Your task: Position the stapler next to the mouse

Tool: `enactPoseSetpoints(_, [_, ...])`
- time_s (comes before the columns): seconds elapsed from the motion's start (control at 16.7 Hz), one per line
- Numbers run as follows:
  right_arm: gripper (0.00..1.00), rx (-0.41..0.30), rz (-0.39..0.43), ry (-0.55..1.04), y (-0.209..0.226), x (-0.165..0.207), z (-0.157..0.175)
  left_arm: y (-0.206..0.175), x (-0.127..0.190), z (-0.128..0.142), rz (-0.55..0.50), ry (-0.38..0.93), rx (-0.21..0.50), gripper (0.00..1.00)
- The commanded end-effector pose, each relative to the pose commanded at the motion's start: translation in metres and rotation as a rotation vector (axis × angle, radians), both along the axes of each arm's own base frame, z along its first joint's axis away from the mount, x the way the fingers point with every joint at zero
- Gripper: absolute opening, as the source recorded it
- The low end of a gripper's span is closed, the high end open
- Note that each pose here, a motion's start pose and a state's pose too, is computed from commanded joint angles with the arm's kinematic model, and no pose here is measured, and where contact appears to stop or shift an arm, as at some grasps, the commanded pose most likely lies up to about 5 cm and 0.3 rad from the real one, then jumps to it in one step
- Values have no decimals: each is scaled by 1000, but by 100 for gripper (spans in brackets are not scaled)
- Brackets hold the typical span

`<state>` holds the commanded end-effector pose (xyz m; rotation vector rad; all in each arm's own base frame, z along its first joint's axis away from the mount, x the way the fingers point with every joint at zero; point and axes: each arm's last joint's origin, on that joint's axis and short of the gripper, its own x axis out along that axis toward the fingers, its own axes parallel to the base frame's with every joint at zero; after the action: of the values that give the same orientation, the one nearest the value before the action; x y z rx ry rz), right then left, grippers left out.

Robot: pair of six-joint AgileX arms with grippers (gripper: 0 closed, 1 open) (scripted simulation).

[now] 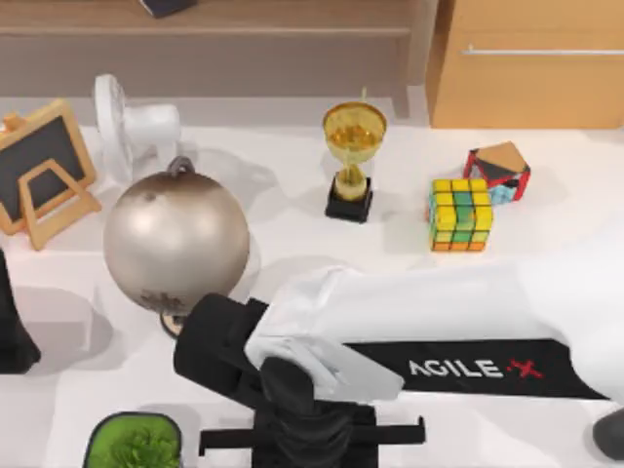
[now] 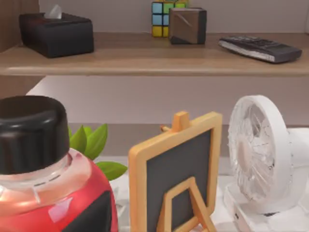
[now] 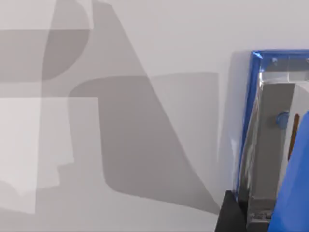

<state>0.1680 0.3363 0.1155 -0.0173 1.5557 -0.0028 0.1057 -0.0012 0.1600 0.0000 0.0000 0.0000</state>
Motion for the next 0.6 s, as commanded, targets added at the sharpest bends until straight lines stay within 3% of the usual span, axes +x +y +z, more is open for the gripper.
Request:
enactPoseSetpoints(0.24, [0,-39,-18,14,-7,2,10,0,0,0,0,0,0,100])
enactPoseSetpoints(0.6, [0,13,6,-3,2,0,29,0,0,0,0,0,0,100])
